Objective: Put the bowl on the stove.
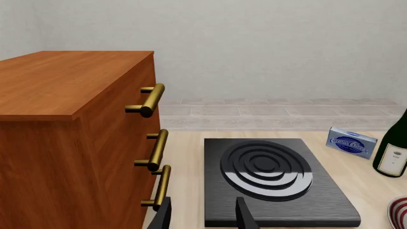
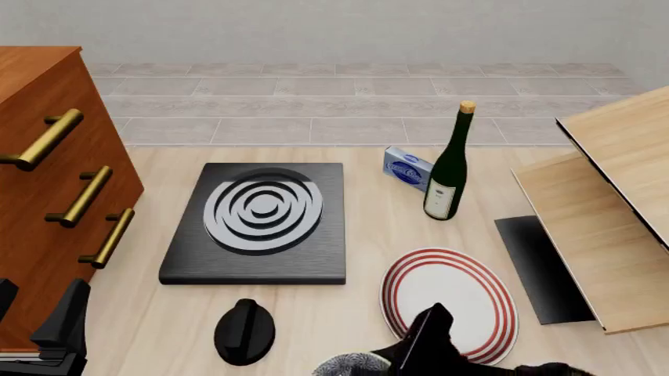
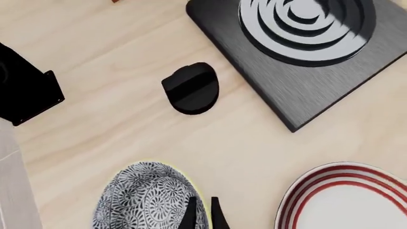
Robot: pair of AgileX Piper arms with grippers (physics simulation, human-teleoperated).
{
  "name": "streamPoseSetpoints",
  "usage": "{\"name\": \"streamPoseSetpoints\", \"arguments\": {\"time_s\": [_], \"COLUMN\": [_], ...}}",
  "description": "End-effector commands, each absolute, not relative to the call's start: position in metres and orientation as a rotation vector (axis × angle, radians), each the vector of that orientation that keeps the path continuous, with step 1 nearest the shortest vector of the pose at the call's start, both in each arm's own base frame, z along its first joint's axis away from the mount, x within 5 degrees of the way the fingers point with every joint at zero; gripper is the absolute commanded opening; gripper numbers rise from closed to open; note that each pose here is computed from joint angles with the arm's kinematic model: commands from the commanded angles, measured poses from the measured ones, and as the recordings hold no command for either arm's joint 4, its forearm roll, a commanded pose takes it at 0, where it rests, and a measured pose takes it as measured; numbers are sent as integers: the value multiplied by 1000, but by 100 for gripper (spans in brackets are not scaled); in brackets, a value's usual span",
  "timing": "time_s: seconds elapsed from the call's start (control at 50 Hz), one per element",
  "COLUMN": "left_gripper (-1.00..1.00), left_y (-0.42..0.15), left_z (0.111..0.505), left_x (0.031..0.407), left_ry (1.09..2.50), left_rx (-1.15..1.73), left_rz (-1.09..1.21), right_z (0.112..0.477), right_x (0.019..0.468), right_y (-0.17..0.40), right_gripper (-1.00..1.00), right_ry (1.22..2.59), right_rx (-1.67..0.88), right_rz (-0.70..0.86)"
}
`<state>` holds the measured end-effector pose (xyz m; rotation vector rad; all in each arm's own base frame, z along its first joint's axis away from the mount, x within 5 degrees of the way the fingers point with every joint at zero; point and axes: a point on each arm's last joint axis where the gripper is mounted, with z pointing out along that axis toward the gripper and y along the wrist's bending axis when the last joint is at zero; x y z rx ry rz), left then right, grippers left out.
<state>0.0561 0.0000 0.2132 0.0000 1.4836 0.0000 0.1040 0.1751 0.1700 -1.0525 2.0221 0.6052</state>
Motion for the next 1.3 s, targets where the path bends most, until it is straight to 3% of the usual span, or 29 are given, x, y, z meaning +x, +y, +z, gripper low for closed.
{"name": "streamPoseSetpoints", "arguments": {"time_s": [0.02,0.62,0.96,1.3], "left_gripper": [100,100,100,100], "left_y": [0,0,0,0], "left_z": [213,213,213,213], "left_x": [56,56,56,56], "left_ry": [1484,1484,1484,1484], "left_rx": [0,0,0,0], "left_rz": [0,0,0,0], "right_z": [194,270,291,283], "right_x": [104,120,137,171], "right_y": [173,150,162,200], "right_gripper": [-100,-100,-100,-100], "right_ry": [1973,1898,1931,2019], "right_rx": [-1028,-790,-681,-611], "right_rz": [626,639,677,702]}}
